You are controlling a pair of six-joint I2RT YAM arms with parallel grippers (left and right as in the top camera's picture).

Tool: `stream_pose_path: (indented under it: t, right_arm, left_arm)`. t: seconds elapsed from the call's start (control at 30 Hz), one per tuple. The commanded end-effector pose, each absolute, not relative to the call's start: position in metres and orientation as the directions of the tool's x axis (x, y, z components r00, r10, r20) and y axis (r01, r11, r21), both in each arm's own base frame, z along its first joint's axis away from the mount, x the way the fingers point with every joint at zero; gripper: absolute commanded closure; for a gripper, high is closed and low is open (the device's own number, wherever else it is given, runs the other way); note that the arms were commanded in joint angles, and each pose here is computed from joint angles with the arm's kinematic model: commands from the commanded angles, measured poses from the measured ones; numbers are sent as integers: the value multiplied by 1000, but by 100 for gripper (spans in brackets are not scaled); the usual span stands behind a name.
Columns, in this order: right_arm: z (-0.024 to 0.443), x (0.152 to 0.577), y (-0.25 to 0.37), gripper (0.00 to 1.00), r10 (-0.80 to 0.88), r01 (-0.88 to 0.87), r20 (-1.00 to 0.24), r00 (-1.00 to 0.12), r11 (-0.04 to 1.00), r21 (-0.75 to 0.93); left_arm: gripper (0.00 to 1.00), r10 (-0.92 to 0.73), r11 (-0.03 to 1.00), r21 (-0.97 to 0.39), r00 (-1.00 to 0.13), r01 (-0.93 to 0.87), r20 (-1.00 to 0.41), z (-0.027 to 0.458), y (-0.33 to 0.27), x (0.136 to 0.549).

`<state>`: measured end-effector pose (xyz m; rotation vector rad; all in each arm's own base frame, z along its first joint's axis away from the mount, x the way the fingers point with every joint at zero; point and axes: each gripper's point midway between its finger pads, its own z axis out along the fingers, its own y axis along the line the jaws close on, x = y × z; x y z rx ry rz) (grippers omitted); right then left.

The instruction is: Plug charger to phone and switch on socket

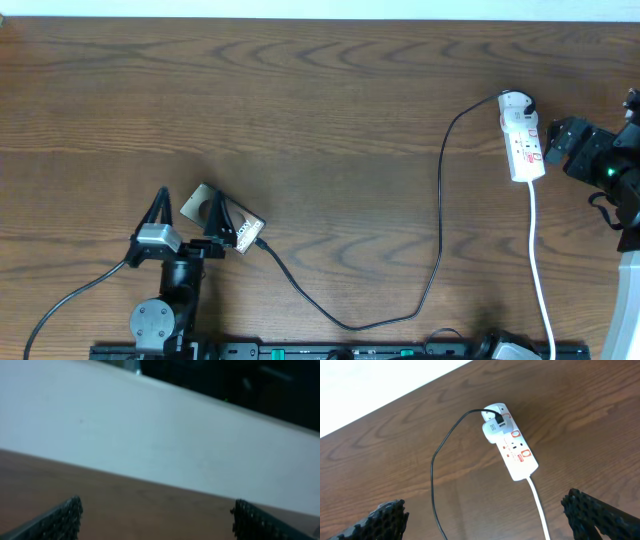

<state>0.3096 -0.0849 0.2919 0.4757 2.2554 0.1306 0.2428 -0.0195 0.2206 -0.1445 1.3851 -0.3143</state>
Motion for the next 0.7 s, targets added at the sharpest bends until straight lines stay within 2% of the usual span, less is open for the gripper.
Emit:
stream_pose_path:
  t: [0.0, 0.2, 0.4, 0.67]
  right_arm:
    - [290, 309, -86, 1, 389, 308, -699, -600, 919, 248]
    - [290, 309, -86, 1, 389, 308, -699, -600, 919, 248]
    - [290, 309, -86, 1, 389, 308, -699, -600, 919, 248]
    - [290, 309, -86, 1, 389, 308, -699, -600, 919, 248]
  left_arm:
    - [6, -277, 960, -269, 117, 81, -954, 208, -10, 244]
    - [6, -274, 962, -274, -161, -23, -948, 135, -4, 243]
    - [6, -251, 968, -252, -152, -12, -956, 138, -5, 244]
    - [6, -106, 993, -113, -153, 35, -982, 138, -9, 244]
